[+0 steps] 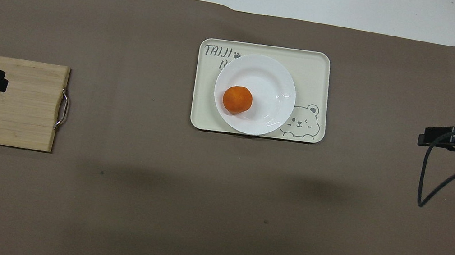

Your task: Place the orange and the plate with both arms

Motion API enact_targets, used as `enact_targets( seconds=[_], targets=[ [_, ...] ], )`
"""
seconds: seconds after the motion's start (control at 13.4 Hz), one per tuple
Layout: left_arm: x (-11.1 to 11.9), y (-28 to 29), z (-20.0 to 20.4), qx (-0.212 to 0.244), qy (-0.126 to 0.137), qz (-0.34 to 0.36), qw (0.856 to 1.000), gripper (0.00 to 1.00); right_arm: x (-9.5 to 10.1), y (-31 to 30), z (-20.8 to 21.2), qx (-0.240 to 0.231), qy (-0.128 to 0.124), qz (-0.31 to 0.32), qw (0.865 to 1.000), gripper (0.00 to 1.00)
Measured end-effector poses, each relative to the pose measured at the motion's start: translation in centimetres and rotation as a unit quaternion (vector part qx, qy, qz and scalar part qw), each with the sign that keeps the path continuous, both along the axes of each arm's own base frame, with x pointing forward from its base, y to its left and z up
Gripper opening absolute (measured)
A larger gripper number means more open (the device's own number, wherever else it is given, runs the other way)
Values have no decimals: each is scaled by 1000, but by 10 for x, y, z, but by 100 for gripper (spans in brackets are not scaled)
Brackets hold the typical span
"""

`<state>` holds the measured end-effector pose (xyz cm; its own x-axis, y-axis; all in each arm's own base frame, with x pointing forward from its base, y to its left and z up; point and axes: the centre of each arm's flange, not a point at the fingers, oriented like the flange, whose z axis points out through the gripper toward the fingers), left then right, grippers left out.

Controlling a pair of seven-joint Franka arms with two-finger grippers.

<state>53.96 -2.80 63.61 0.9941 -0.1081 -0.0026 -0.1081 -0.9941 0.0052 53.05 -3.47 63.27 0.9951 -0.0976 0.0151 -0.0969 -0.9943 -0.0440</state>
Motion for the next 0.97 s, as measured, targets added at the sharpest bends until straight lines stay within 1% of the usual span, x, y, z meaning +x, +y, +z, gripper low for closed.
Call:
enact_targets(
  seconds=[0.07, 0.22, 0.37, 0.6, 0.97],
  targets=[
    [0, 0, 0, 0, 0, 0, 1000, 100, -4, 0, 9, -3, 0, 1, 1000, 100],
    [0, 0, 0, 0, 0, 0, 1000, 100, -12, 1, 24, -15, -8, 4, 1000, 100],
    [0, 0, 0, 0, 0, 0, 1000, 100, -16, 6, 27, -16, -7, 9, 1000, 100],
    [0, 0, 0, 0, 0, 0, 1000, 100, -16, 9, 26, -16, -5, 11, 1000, 100],
    [0, 0, 0, 0, 0, 0, 1000, 100, -15, 11, 25, -16, -8, 19, 1000, 100]
  ],
)
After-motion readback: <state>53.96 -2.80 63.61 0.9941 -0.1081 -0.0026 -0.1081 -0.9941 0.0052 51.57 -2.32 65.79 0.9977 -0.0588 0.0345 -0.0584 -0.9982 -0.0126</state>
